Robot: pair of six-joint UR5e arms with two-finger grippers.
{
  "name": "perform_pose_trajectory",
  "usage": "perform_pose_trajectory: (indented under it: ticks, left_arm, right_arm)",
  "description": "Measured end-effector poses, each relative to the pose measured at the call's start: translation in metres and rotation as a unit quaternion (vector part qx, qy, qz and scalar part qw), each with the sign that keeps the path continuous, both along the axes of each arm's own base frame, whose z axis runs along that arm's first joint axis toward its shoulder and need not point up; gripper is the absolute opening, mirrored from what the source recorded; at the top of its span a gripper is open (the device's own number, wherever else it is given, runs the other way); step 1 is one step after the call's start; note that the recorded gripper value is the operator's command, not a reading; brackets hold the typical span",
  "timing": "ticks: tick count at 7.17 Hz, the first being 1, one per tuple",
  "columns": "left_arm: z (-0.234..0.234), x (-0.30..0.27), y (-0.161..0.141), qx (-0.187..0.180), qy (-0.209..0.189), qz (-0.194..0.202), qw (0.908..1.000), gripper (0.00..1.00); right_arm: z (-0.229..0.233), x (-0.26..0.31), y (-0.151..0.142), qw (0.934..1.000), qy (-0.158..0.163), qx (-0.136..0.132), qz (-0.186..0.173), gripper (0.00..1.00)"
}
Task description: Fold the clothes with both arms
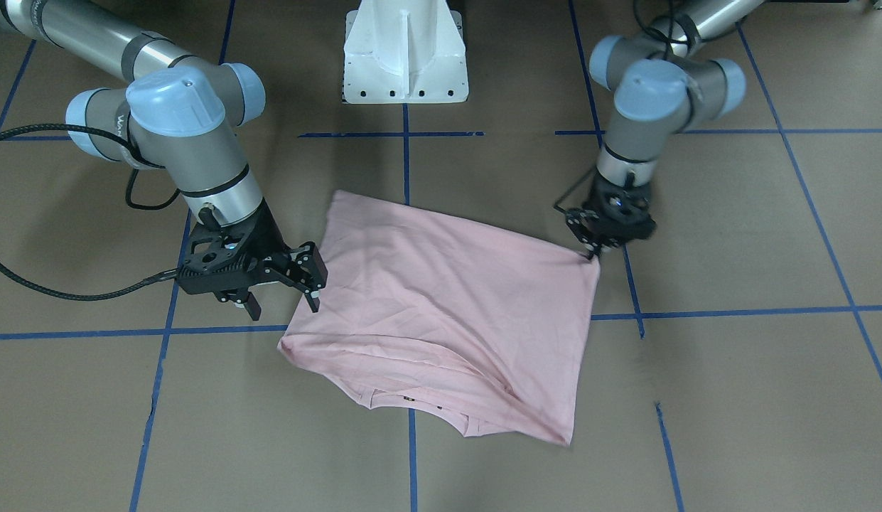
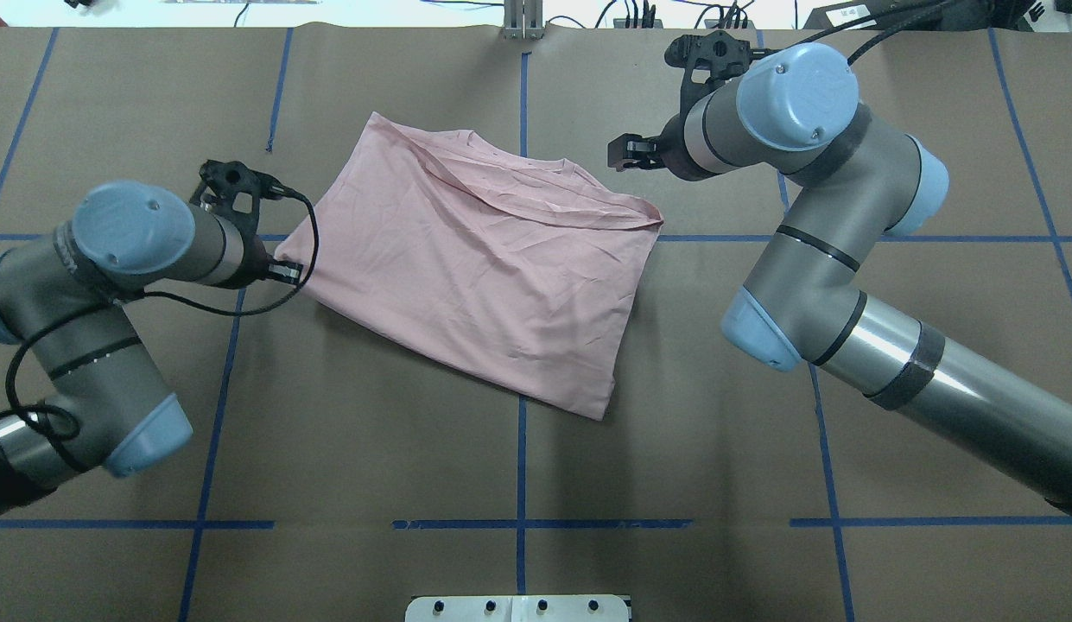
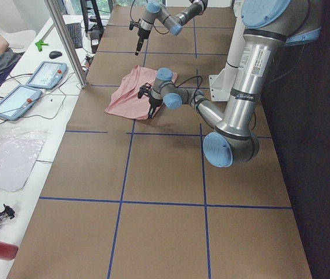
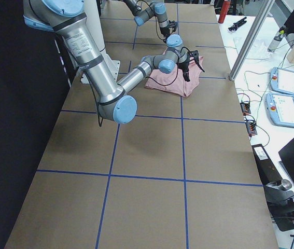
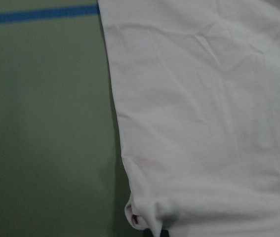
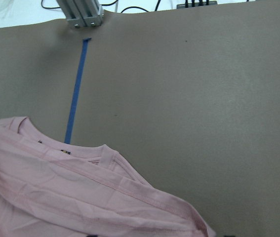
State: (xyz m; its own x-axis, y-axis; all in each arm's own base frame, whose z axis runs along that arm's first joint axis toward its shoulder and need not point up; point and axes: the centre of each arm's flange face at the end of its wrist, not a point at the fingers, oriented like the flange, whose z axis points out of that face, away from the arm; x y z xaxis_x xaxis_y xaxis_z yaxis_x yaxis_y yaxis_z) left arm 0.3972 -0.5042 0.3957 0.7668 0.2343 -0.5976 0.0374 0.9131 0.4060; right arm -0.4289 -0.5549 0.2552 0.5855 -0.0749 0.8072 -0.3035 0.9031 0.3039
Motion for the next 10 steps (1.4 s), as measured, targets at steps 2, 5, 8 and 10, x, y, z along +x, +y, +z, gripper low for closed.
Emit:
perform_pose_trajectory:
  ticks: [2,5,8,10]
  left_arm:
    - [0.039,-0.029,-0.099,0.033,-0.037,-0.017,0.9986,0.0]
    - [0.051,-0.009,-0.22,0.058,-0.065,-0.05,0.995,0.26]
    - [0.072,-0.03,-0.245,0.095,-0.064,-0.055,0.992,1.0]
    - [0.073,-0.096,-0.254,0.123,-0.048,0.001,0.9912,1.0]
  right_arm:
    - [0.002,-0.01,0.011,0.9998,0.003,0.016,-0.013,0.98]
    - [-0.004,-0.016,0.017,0.9996,0.001,0.023,-0.015,0.97]
    - [-0.007,-0.028,0.02,0.9997,0.011,0.008,-0.018,0.99]
    - [-0.036,-0.049,0.024,0.9986,0.041,-0.017,-0.03,0.98]
